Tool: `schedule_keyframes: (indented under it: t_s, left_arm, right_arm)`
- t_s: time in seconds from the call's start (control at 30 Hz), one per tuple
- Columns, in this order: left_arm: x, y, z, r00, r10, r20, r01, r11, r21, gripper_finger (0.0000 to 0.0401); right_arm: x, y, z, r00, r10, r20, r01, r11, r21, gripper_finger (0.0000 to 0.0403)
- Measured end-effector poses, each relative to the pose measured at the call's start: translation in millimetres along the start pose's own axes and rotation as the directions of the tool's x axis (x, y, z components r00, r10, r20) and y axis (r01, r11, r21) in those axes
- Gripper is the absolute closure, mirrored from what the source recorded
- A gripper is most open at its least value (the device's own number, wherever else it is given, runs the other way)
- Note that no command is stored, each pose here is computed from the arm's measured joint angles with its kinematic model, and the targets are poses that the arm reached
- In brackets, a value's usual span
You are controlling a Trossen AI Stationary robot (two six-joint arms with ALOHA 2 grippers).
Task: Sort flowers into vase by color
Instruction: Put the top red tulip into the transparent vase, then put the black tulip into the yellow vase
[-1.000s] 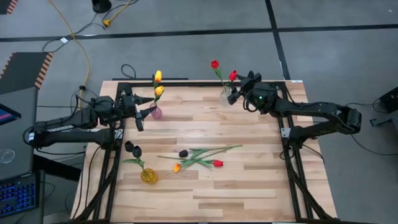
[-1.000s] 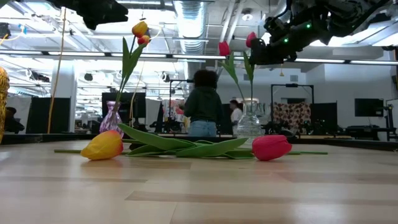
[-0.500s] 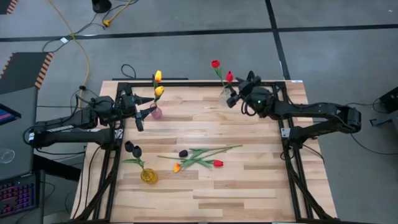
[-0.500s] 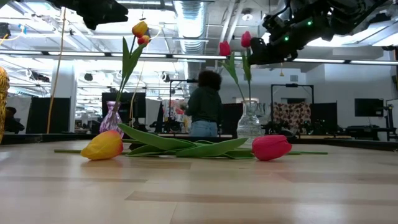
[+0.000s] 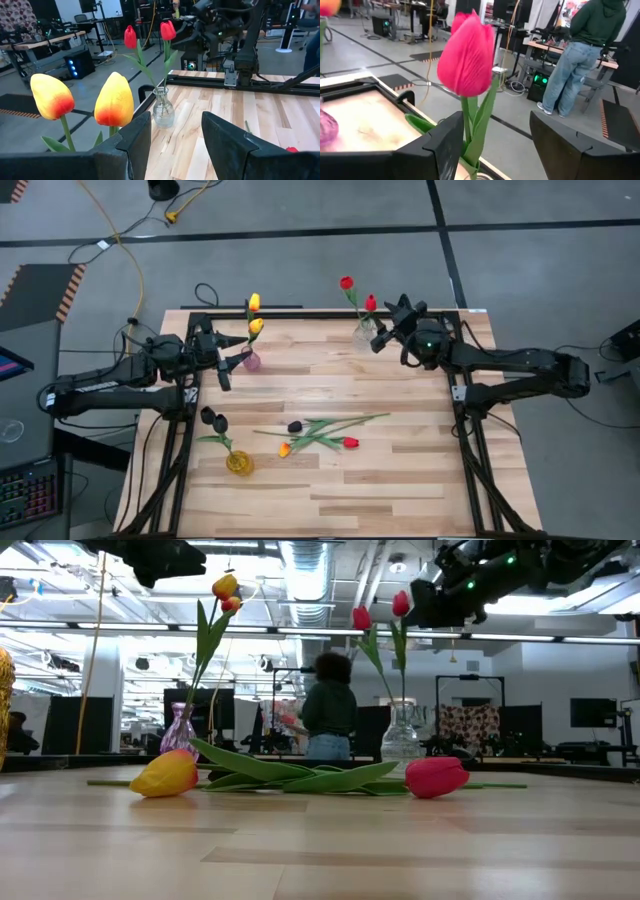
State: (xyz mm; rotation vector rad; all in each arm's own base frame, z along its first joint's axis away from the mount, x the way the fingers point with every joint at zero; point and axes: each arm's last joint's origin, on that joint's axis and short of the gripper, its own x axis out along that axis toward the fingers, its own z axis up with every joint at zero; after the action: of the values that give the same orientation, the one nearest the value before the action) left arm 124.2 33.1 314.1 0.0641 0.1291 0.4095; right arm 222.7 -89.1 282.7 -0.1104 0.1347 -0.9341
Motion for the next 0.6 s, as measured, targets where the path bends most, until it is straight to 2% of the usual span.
schedule_keyframes:
  t_s: [0.1,0.4,0.5,0.6]
  left_arm:
    - [0,0,0,1.000,0.000,0.000,0.000,1.000,0.000,0.0237]
    - [0,0,0,1.000,0.000,0.000,0.000,1.000,0.000,0.0237]
    - [0,0,0,1.000,0.000,0.000,0.000,1.000,0.000,0.0237]
    - [0,0,0,1.000,0.000,0.000,0.000,1.000,0.000,0.0237]
  right_arm:
    - [-9,-1,3,1.000,0.021,-0.006,-0.021,1.000,-0.004,0.0148]
    - [-38,6,1,0.986,0.135,-0.095,-0.126,0.988,0.092,0.0148]
    - [-48,14,0,0.970,0.216,-0.109,-0.203,0.972,0.118,0.0148]
    - [-56,25,0,0.932,0.345,-0.109,-0.325,0.931,0.167,0.0148]
